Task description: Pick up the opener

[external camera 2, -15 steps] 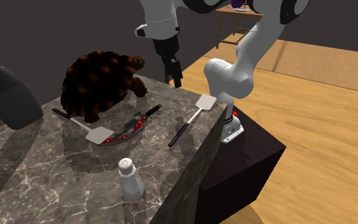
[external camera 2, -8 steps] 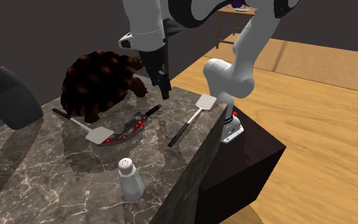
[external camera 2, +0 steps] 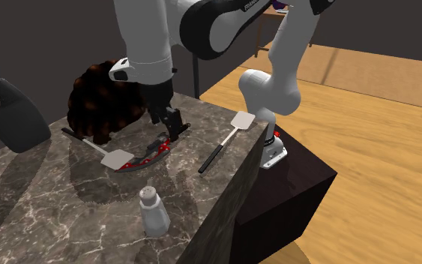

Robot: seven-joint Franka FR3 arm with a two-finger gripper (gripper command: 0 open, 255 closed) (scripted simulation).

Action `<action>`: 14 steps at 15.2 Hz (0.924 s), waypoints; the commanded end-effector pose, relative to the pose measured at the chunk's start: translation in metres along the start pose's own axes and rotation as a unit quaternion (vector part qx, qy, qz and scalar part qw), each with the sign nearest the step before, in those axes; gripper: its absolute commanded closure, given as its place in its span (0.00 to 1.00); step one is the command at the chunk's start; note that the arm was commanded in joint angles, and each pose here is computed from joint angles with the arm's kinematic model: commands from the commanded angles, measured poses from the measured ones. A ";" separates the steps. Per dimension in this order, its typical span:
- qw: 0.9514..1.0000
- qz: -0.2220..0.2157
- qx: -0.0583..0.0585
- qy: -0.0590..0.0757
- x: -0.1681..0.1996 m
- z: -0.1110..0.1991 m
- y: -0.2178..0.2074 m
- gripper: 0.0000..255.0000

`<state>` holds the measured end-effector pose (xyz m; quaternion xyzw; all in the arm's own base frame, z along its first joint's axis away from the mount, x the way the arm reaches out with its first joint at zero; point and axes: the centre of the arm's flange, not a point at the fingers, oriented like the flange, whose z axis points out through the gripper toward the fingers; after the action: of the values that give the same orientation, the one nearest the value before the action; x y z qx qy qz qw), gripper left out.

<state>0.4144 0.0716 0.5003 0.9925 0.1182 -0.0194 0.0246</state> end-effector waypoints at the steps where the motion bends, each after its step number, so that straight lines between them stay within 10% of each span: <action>1: 1.000 -0.025 -0.004 0.012 0.017 0.002 -0.007 0.00; 10: 1.000 -0.025 -0.004 0.012 0.019 0.042 -0.009 0.00; 11: 1.000 -0.025 -0.004 0.012 0.019 0.041 -0.009 1.00; 14: 1.000 -0.025 -0.004 0.012 0.019 0.042 -0.009 1.00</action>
<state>0.4297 0.0827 0.4592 0.9892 0.1437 -0.0063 0.0268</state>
